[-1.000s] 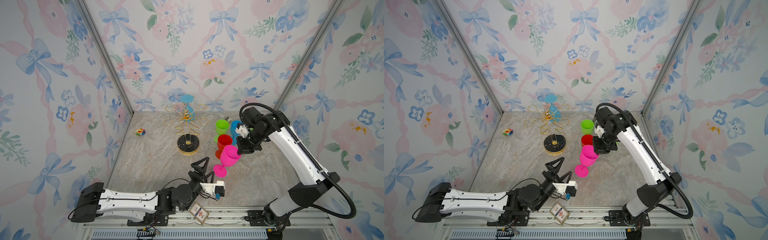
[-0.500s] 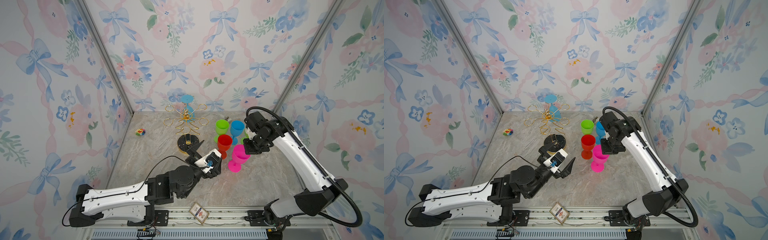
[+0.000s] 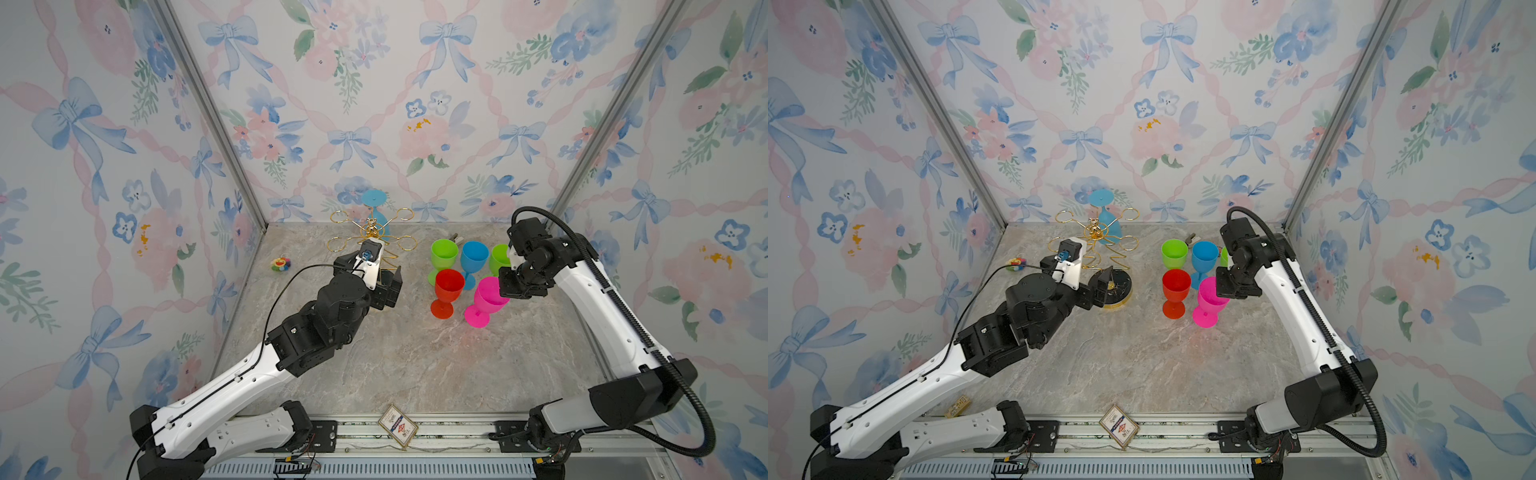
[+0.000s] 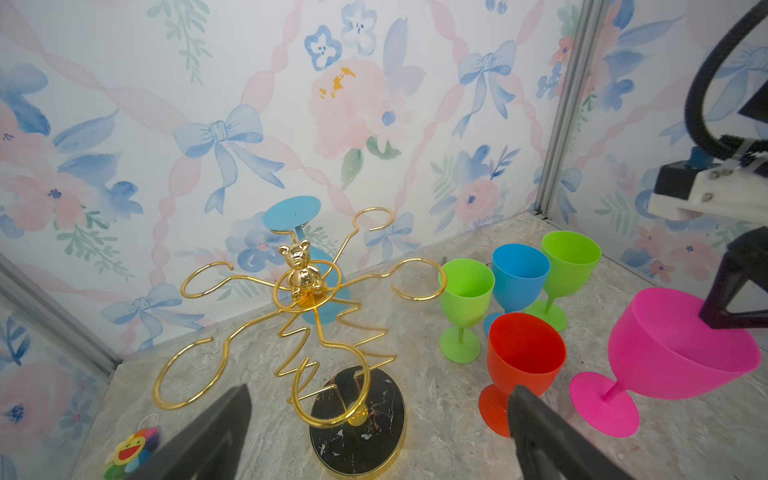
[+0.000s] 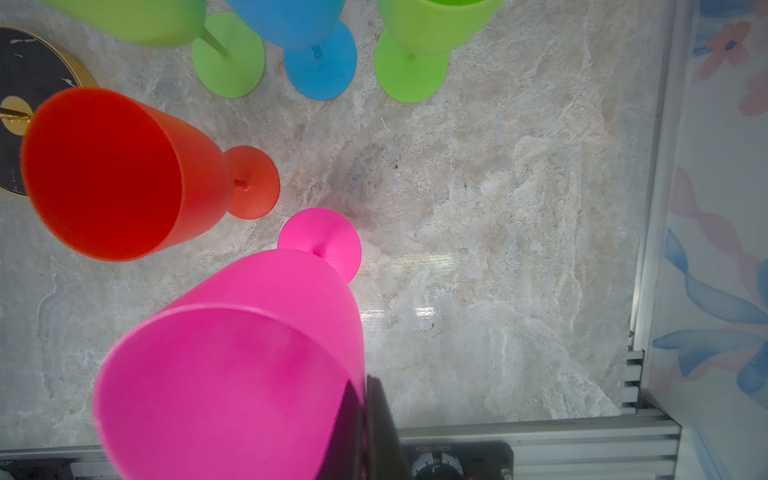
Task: Take the wine glass off the wine glass rack
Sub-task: 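Lower the pink glass upright beside the red glass while left moves toward the rack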
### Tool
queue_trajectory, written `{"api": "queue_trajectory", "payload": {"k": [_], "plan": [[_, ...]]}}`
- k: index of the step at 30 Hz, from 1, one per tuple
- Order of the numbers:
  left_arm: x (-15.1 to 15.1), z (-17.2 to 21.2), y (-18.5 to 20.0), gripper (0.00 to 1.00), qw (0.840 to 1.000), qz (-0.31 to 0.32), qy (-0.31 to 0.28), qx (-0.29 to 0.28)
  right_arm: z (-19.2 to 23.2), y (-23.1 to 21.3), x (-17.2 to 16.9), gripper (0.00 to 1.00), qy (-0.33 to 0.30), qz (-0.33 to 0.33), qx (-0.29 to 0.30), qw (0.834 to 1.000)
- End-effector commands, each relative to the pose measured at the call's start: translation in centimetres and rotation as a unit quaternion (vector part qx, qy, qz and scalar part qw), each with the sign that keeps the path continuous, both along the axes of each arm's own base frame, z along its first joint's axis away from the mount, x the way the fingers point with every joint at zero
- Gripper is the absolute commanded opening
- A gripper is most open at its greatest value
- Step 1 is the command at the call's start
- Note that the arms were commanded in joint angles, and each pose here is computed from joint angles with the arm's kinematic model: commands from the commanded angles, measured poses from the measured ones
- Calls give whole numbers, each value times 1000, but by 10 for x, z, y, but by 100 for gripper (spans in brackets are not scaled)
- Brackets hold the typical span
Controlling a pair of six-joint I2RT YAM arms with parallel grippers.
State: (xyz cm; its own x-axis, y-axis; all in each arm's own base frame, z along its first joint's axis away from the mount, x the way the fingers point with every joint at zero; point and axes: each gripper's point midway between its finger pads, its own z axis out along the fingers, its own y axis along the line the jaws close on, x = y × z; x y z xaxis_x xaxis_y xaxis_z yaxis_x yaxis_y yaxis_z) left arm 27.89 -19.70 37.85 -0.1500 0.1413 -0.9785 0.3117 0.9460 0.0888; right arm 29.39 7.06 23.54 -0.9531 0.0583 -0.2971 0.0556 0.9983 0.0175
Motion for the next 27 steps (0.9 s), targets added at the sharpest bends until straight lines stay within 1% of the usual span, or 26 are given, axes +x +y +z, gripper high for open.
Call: {"api": "queue_trajectory", "payload": {"k": [1, 6, 11, 19, 27], "plan": [[9, 2, 12, 98, 999, 7, 23, -35, -8, 1, 18, 0, -7, 3, 3, 1000], [28, 3, 52, 98, 997, 59, 22, -43, -15, -8, 39, 0, -18, -9, 0, 1000], [40, -15, 83, 98, 994, 97, 43, -36, -25, -7, 53, 0, -12, -10, 1, 1000], [32, -17, 101, 98, 991, 120, 38, -40, -49, -3, 68, 0, 8, -11, 4, 1000], [32, -21, 101, 98, 992, 116, 42, -37, -55, 0, 76, 0, 17, -9, 8, 1000]]}}
